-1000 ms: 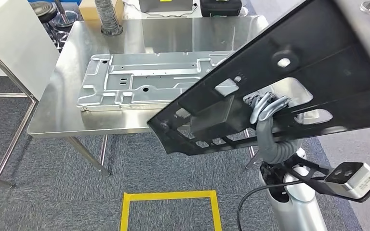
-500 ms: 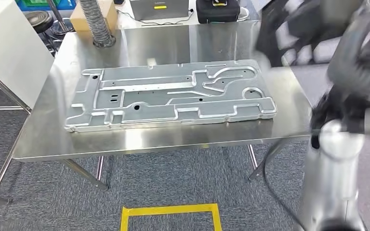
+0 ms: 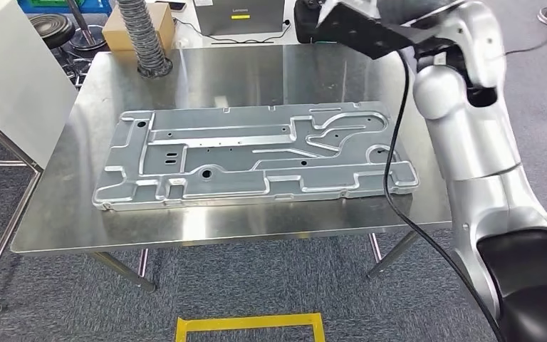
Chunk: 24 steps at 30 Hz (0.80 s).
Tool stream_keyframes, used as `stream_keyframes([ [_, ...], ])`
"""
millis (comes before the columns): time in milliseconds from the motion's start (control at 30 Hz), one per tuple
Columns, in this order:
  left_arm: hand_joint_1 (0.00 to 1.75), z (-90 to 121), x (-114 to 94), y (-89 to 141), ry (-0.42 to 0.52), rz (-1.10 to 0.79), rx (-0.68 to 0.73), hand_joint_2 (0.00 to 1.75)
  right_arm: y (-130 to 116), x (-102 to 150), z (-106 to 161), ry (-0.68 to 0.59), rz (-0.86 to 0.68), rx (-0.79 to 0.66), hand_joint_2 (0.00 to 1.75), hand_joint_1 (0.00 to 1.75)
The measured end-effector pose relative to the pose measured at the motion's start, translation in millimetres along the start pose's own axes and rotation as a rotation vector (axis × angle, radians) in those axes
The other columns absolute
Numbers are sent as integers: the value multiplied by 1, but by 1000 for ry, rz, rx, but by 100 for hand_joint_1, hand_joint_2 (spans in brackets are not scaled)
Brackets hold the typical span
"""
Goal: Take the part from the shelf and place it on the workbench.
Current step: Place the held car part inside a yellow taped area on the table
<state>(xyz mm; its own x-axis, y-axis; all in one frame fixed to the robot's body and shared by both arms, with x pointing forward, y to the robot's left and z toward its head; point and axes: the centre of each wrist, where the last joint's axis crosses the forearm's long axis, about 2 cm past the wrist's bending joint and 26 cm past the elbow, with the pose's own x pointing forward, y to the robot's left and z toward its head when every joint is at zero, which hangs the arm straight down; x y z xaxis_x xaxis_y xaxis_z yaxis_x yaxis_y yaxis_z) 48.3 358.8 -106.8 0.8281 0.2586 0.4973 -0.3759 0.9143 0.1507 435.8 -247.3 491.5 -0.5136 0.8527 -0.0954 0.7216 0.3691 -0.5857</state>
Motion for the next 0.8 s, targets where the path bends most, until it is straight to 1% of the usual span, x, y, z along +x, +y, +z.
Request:
stream_keyframes([
  [67, 0, -1, 2, -1, -6, 0, -9, 175, 32, 9, 3, -5, -3, 134, 175, 175],
  [167, 0, -1, 2, -3, -11, -7, -21, 175, 79, 26, 18, -14, -15, 336, 175, 175],
  [267, 0, 0, 2, -4, -16, -13, -31, 175, 115, 46, 35, -30, -22, 486, 175, 175],
  [400, 0, 0, 1, -6, -39, -9, -38, 175, 159, 79, 72, -47, -53, 669, 175, 175],
  [500, 0, 1, 0, -7, -63, -2, -46, 175, 177, 102, 90, -50, -65, 755, 175, 175],
  [567, 0, 1, 0, -7, -75, 0, -52, 175, 185, 111, 100, -46, -62, 800, 175, 175],
  [667, 0, 2, -3, -6, -83, -2, -60, 175, 194, 116, 116, -34, -55, 854, 175, 175],
  [800, 0, 2, -3, -6, -95, -3, -70, 175, 198, 114, 126, -23, -48, 886, 175, 175],
])
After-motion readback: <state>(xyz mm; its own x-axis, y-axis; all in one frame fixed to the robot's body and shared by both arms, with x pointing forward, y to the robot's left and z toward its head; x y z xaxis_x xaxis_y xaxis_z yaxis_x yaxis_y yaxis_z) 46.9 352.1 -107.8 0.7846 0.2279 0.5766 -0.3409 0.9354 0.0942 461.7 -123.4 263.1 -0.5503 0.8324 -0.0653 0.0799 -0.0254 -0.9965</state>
